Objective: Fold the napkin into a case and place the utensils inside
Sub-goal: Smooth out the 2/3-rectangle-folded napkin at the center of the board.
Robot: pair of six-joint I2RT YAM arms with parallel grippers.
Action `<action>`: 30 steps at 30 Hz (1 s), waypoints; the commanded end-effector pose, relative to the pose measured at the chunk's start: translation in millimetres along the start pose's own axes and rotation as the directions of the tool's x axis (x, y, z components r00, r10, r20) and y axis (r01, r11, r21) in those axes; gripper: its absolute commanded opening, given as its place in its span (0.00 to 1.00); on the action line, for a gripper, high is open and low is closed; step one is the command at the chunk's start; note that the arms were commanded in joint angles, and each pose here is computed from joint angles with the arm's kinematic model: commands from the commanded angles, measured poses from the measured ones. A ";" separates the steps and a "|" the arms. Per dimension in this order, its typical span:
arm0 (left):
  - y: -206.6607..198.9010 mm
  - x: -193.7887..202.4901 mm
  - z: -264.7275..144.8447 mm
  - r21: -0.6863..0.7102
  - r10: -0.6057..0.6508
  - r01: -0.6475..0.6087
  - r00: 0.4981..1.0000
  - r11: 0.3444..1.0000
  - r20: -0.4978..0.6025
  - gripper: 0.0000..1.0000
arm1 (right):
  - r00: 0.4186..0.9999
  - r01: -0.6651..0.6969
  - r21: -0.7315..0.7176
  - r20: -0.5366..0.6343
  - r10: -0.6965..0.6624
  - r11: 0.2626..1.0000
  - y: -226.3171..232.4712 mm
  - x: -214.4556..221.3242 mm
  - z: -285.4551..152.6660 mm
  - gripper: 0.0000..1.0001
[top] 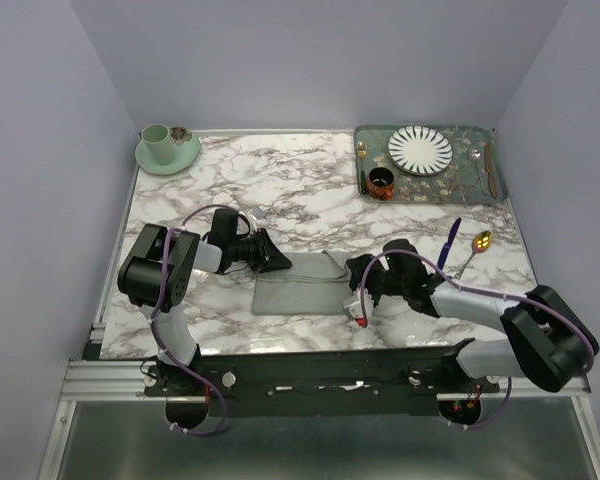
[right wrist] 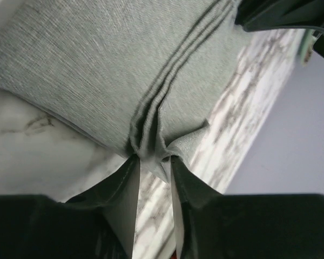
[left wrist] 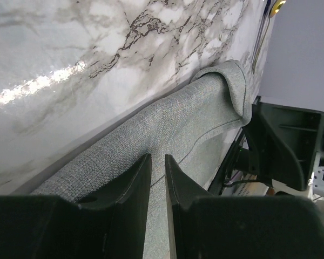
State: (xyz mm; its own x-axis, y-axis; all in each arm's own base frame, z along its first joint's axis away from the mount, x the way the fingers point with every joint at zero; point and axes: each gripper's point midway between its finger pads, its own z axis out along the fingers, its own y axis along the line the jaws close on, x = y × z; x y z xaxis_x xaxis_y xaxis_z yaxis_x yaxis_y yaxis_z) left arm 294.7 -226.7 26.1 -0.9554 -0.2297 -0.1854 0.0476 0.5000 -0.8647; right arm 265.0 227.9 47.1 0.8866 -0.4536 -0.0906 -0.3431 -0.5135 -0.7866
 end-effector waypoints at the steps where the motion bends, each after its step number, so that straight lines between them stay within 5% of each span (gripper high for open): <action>1: 33.2 12.0 2.5 -0.109 -0.062 0.061 0.998 0.992 -0.002 0.30 | 0.988 -0.135 0.053 -0.072 0.139 0.989 -14.2 7.1 -25.9 0.59; 9: 34.2 13.5 1.3 -0.113 -0.060 0.059 0.998 0.992 0.001 0.29 | 0.928 -0.354 0.123 -0.077 0.365 0.927 -48.3 3.9 -62.8 0.60; 12: 32.3 13.5 1.6 -0.109 -0.055 0.055 0.998 0.993 0.001 0.29 | 0.795 -0.595 0.148 -0.036 0.605 0.790 -77.8 5.6 -70.1 0.58; 16: 30.7 16.0 2.2 -0.106 -0.052 0.052 0.999 0.993 0.000 0.29 | 0.430 -0.896 0.134 0.027 0.902 0.423 -117.2 9.3 -57.8 0.54; 22: 27.6 14.4 2.0 -0.098 -0.046 0.047 0.999 0.994 0.008 0.29 | -0.117 -0.993 0.025 -0.009 0.993 -0.116 -125.0 9.4 -16.7 0.50; 26: 25.6 14.1 1.2 -0.093 -0.039 0.040 0.999 0.995 0.008 0.29 | -0.383 -0.923 -0.007 -0.058 0.922 -0.384 -109.5 19.3 4.7 0.47; 30: 23.7 14.8 0.1 -0.090 -0.034 0.035 0.999 0.995 0.010 0.29 | -0.588 -0.797 -0.069 -0.138 0.797 -0.600 -74.8 18.1 22.1 0.46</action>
State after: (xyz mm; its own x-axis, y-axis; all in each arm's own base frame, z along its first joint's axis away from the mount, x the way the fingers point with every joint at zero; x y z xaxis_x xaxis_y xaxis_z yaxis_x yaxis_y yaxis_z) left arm 294.1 -226.8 25.7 -0.9524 -0.2394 -0.1889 0.0484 0.4928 -0.8688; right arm 338.3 276.7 125.9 -0.5212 -0.4215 -0.7420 -0.7918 0.5633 0.2362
